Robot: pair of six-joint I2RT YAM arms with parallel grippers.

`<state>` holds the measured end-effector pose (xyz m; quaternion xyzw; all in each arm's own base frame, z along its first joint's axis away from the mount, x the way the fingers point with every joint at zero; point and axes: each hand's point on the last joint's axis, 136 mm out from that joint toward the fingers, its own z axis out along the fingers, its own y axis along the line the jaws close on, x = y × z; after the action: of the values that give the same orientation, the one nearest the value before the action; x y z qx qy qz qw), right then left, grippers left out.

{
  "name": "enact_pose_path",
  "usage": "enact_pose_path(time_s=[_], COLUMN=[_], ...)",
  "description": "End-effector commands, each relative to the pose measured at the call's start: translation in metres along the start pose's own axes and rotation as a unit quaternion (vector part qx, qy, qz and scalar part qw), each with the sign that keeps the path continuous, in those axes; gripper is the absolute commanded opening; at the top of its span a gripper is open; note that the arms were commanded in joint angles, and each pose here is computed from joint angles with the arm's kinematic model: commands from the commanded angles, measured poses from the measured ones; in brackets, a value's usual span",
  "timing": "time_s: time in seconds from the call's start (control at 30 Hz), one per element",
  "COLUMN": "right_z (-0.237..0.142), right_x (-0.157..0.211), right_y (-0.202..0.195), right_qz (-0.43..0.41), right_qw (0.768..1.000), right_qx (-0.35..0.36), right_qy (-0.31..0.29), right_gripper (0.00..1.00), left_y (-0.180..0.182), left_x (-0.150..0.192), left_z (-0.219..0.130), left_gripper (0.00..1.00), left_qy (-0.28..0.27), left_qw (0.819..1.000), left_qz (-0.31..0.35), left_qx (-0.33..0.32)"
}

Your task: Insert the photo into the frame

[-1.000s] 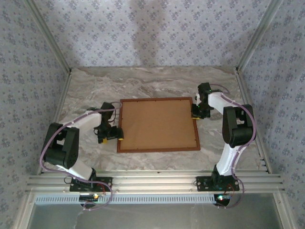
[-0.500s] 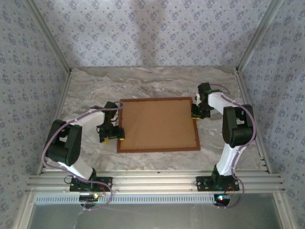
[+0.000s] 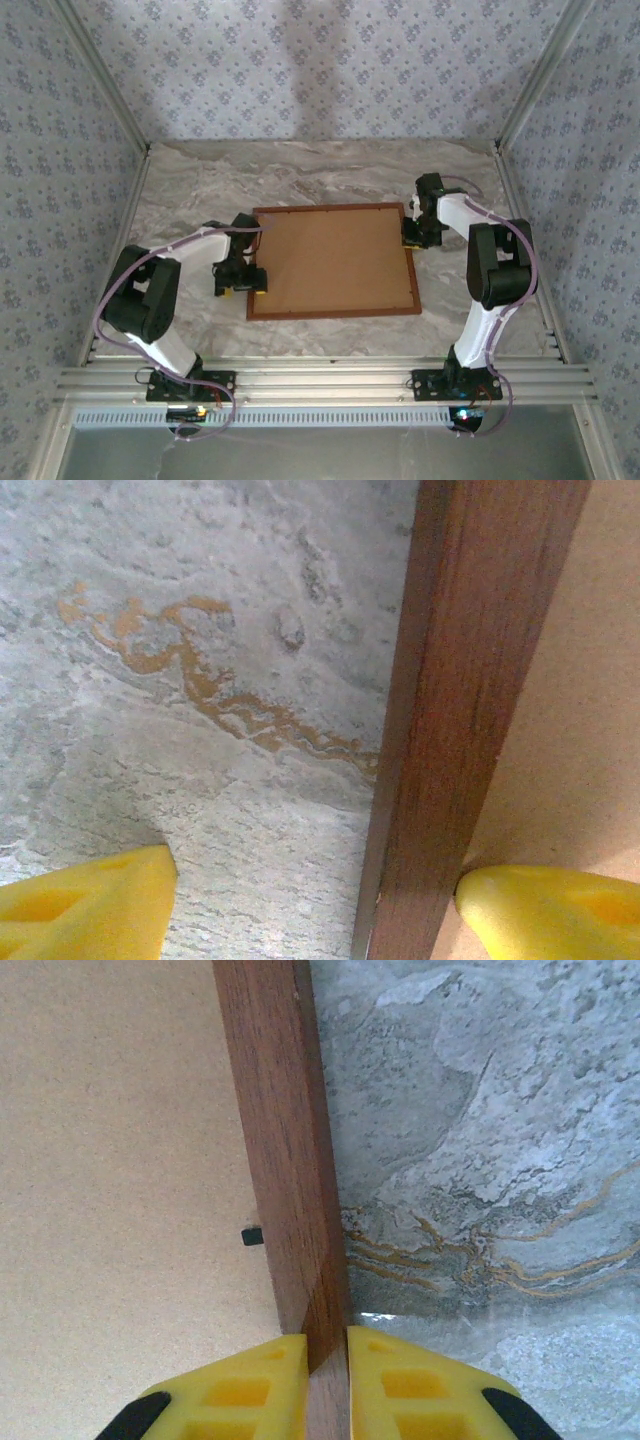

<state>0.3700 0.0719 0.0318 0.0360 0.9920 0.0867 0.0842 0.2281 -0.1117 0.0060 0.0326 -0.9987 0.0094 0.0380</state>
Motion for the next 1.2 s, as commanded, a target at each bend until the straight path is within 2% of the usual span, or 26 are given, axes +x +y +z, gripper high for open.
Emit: enact_pose_path(time_s=[0.0,0.23,0.3,0.47,0.6,0.73,0.77,0.83,0.9,0.93,1.07,1.17], right_z=[0.014,0.012,0.009,-0.006,-0.023,-0.047,-0.053,-0.061,-0.068,-0.07,-0.078,-0.08], right_x=[0.016,0.016,0.016,0.008,-0.005,-0.022,-0.024,-0.027,-0.026,-0.025,-0.009,0.013], right_y=[-0.001,0.0,0.001,0.0,0.004,0.012,0.015,0.022,0.035,0.042,0.083,0.121], right_qz=[0.007,0.006,0.005,0.005,-0.016,-0.039,-0.045,-0.061,-0.085,-0.096,-0.166,-0.235], right_qw=[1.0,1.0,1.0,1.0,1.0,0.998,0.997,0.996,0.994,0.992,0.981,0.965], right_qx=[-0.001,-0.002,-0.004,-0.006,-0.013,-0.014,-0.015,-0.018,-0.024,-0.029,-0.063,-0.094], right_qy=[0.03,0.028,0.027,0.012,-0.01,-0.049,-0.055,-0.064,-0.072,-0.074,-0.078,-0.076], right_gripper=[0.17,0.18,0.18,0.22,0.39,0.47,0.52,0.69,0.95,1.0,1.0,1.0], left_y=[-0.016,-0.017,-0.019,-0.026,-0.019,-0.003,0.0,0.005,0.007,0.007,0.001,0.003], left_x=[0.015,0.011,0.006,-0.026,-0.053,-0.074,-0.079,-0.089,-0.1,-0.103,-0.117,-0.122], left_z=[0.048,0.043,0.032,-0.021,-0.057,-0.08,-0.085,-0.093,-0.097,-0.097,-0.096,-0.094], left_gripper=[0.8,0.8,0.8,0.82,0.83,0.84,0.84,0.86,0.86,0.87,0.88,0.99], left_qy=[0.039,0.034,0.028,-0.026,-0.073,-0.108,-0.118,-0.133,-0.146,-0.147,-0.159,-0.167], left_qw=[0.999,0.999,0.999,0.998,0.996,0.991,0.989,0.985,0.977,0.973,0.955,0.948], left_qz=[0.014,0.017,0.023,0.025,0.014,-0.016,-0.025,-0.047,-0.077,-0.09,-0.132,-0.154], left_qx=[0.012,0.012,0.013,0.041,0.058,0.075,0.082,0.102,0.136,0.154,0.212,0.221])
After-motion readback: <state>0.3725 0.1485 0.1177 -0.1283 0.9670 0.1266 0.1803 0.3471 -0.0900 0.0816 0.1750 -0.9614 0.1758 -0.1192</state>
